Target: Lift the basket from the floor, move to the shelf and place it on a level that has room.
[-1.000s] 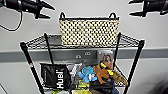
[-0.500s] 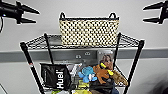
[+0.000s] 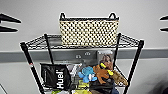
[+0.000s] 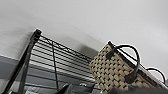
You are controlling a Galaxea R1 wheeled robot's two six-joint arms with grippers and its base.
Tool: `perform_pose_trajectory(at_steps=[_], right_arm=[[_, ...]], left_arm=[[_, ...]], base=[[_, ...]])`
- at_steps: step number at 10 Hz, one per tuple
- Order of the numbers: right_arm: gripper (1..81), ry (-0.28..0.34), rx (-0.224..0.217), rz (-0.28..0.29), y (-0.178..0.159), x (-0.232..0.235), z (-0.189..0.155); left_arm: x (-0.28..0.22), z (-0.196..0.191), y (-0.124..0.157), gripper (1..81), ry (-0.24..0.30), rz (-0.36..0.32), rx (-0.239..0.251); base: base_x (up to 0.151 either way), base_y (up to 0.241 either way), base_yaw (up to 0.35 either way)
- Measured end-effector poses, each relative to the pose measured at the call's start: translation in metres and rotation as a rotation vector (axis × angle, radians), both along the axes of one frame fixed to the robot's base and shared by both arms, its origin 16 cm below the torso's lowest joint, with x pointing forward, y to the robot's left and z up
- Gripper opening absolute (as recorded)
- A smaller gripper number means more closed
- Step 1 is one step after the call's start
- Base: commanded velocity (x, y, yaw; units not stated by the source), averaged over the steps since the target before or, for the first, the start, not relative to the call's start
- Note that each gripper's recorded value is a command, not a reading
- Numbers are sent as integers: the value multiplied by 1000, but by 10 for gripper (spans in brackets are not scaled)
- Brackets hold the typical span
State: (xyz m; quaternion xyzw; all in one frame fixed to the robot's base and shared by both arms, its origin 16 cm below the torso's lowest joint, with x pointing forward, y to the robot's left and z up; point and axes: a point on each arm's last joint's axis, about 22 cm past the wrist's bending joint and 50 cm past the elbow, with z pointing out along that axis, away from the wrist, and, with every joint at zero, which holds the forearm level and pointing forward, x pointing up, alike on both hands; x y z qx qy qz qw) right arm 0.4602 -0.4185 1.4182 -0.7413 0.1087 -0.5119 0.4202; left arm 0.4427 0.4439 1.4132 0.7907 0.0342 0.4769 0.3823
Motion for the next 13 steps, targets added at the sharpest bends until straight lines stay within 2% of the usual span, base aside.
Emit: perform_pose_trajectory(at_steps=[3,4,6,9,11,13], right_arm=[[811,67,-31,-59,-36,-12,-41],[811,102,-46,-69,-43,-12,-60],[811,172,-66,-81,-54,-11,-101],[811,282,-100,-97,-69,-15,-164],[811,328,-114,-106,-76,-19,-191],[811,391,-128,-110,-80,-22,-225]], left_arm=[[-26,-26,49,811,24,77,16],[-34,-37,64,811,33,101,36],[-44,-59,90,811,64,154,43],[-40,-110,106,811,168,191,74],[-40,-149,117,811,235,214,102],[-39,-178,124,811,273,227,118]], base=[[0,0,0],[0,0,0],[0,0,0],[0,0,0],[0,0,0],[0,0,0]])
